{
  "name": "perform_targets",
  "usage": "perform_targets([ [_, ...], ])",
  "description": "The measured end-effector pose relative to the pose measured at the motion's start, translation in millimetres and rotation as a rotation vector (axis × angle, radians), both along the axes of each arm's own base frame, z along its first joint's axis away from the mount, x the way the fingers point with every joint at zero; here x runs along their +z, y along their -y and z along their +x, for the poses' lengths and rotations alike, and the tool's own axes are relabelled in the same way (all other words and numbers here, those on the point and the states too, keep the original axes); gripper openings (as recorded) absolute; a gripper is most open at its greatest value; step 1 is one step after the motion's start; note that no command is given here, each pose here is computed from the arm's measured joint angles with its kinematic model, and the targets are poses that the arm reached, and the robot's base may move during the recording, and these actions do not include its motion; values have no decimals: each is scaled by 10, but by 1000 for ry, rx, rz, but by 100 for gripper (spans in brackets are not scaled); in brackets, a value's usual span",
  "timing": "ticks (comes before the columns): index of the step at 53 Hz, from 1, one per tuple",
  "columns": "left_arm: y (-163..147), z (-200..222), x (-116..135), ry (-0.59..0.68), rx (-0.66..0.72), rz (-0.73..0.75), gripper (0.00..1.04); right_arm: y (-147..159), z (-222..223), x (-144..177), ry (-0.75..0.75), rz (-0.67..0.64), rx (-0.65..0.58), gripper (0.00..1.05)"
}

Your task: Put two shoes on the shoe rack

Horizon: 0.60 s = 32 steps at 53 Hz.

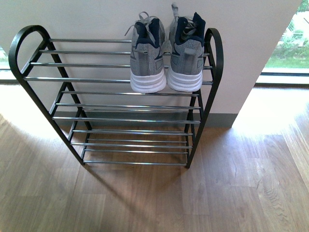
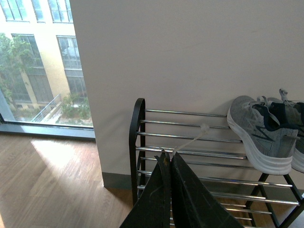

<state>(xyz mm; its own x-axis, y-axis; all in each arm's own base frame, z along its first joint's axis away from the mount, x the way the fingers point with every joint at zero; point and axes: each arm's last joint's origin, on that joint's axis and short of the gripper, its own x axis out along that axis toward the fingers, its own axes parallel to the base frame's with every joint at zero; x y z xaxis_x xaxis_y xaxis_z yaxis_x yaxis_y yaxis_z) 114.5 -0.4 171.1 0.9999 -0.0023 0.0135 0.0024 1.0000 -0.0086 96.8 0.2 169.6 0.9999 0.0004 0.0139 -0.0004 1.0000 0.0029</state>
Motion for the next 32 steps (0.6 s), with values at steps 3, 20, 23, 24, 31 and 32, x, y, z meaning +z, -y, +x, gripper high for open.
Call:
perform_targets([
  [3,0,-10,0,0,0,0,1,0,0,0,0,0,0,96],
  [20,0,-81,-9,-3,0,0,1,0,0,0,0,0,0,96],
  [23,0,-118,-42,-30,0,0,1,0,0,0,0,0,0,96],
  [24,0,-134,-51,-34,0,0,1,0,0,0,0,0,0,96],
  [31,-1,-164,-40,-15,1,0,1,0,0,0,0,0,0,96],
  [32,-1,-165,-43,-18,0,0,1,0,0,0,0,0,0,96],
])
